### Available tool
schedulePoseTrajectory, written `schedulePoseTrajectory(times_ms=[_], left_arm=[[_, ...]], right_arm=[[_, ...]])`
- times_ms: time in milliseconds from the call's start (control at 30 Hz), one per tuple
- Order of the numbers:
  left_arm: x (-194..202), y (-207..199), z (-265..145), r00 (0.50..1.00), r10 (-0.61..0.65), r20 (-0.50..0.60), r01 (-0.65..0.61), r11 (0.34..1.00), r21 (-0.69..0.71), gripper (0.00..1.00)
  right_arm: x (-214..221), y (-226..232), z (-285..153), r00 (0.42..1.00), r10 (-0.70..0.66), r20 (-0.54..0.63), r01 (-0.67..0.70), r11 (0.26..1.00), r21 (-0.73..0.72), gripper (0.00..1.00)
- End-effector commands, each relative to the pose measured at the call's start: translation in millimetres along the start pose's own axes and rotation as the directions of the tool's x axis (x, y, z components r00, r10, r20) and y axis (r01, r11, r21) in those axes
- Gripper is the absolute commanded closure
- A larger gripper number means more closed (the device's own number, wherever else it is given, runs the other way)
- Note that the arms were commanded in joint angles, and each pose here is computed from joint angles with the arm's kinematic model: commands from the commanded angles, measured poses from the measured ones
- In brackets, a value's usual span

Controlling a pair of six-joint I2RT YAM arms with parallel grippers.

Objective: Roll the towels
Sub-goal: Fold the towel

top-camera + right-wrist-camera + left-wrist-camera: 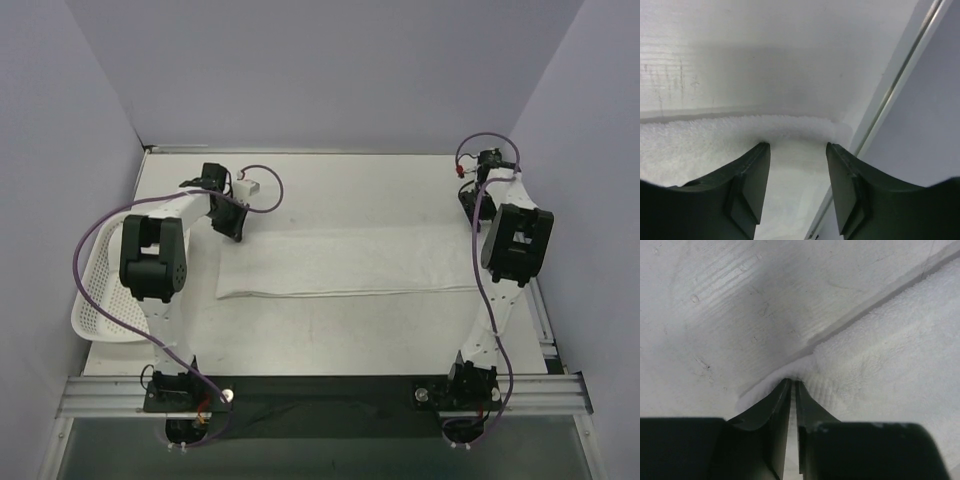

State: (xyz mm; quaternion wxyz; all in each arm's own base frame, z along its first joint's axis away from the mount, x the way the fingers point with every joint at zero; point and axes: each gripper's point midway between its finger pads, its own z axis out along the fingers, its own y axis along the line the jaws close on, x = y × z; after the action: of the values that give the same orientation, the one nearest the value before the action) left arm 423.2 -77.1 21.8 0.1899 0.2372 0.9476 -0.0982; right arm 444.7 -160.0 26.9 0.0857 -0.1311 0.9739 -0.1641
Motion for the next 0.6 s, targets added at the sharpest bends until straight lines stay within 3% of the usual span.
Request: schedulePoseTrajectory(times_ms=[0,33,67,100,200,233,433,567], left_arm=[[-17.4,7.4,-21.3,0.997,-0.048,0.066,0.050,0.998,-0.027,0.75],[-23.7,1.2,-28.9,0.995,-0.049,0.091,0.050,0.999,-0.016,0.63],[-30.8,-7.4,-36.8,0.992,-0.044,0.116,0.044,0.999,-0.003,0.57],[-44.7,-12.9,-55.2,0.984,-0.028,0.177,0.030,1.000,-0.009,0.49],[-67.8,-31.0,-88.2,0.954,-0.008,0.299,0.006,1.000,0.006,0.09],[-73.8,-34.3,-96.8,0.943,-0.009,0.333,0.005,1.000,0.012,0.03],[-91.9,-47.5,-145.3,0.859,0.023,0.512,-0.027,1.000,0.000,0.03],[-101.8,-58.6,-184.2,0.735,0.025,0.677,-0.031,1.000,-0.004,0.03]], right_arm=[[-3.3,-26.2,-45.0,0.995,0.066,0.079,-0.070,0.996,0.057,0.50],[-3.4,-27.9,-66.7,0.988,0.081,0.129,-0.087,0.995,0.044,0.42],[0.6,-25.8,-73.5,0.986,0.089,0.140,-0.094,0.995,0.032,0.40],[6.0,-23.1,-79.6,0.985,0.094,0.143,-0.098,0.995,0.019,0.40],[34.0,-12.3,-86.7,0.986,0.132,0.105,-0.127,0.991,-0.049,0.42],[40.0,-8.0,-86.2,0.983,0.158,0.090,-0.151,0.985,-0.079,0.45],[76.4,10.2,-62.9,0.951,0.305,-0.044,-0.304,0.908,-0.290,0.50],[87.1,15.2,-48.6,0.929,0.354,-0.106,-0.369,0.863,-0.346,0.50]])
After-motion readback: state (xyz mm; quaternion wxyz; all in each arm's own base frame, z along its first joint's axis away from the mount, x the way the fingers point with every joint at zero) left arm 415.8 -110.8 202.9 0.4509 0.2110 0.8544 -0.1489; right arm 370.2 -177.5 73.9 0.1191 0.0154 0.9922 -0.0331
